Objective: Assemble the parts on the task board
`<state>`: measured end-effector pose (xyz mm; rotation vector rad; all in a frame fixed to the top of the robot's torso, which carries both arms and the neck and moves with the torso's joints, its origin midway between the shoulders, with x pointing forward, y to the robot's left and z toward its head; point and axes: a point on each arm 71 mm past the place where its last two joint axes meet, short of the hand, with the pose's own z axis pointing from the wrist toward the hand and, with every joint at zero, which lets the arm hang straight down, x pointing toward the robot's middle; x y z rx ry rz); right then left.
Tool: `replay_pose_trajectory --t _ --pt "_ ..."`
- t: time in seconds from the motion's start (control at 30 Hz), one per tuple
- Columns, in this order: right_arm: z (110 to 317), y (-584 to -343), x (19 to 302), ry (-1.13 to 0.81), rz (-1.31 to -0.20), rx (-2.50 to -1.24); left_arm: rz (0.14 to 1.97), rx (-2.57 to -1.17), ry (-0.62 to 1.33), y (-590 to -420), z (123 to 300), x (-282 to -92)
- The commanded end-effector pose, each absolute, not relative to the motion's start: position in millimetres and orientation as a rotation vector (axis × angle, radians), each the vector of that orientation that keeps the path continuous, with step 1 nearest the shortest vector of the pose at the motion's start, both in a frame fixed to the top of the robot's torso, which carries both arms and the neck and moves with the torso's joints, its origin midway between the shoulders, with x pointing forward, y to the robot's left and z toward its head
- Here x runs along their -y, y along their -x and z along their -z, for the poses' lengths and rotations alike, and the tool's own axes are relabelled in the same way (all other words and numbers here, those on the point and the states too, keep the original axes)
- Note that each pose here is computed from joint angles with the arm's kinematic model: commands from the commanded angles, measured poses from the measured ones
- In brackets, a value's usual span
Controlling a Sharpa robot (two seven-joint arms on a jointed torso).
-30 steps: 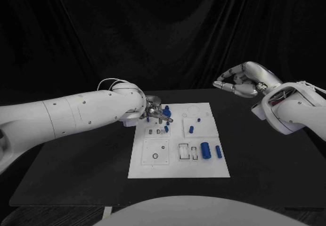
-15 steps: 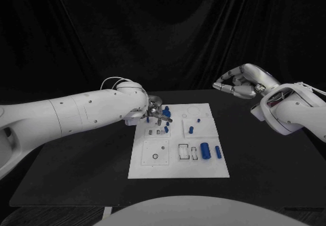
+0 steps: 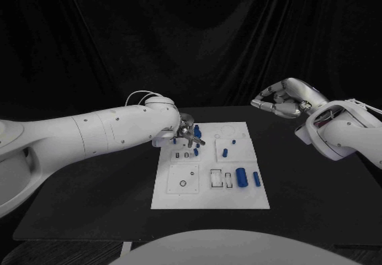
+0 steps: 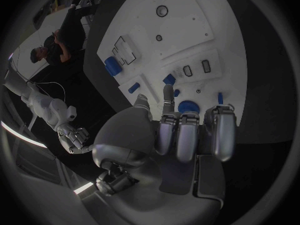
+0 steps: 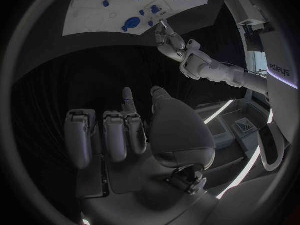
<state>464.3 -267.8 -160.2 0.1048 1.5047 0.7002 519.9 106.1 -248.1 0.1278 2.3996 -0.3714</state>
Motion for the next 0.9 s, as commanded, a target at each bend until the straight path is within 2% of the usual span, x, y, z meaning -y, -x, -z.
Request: replay_pose_trajectory --t 0.03,0.27,0.9 --pt "163 -465 268 -0.115 -0.688 -1.526 0.364 -2.406 -0.125 -519.7 251.5 -105.3" --pt "167 -464 269 -0.117 -0.687 -1.537 0.357 -2.425 -0.121 -519.5 261.5 -103.0" --pt "174 -463 268 -0.118 -0.687 -1.558 0.357 -2.438 -0.111 -520.9 273.4 -98.6"
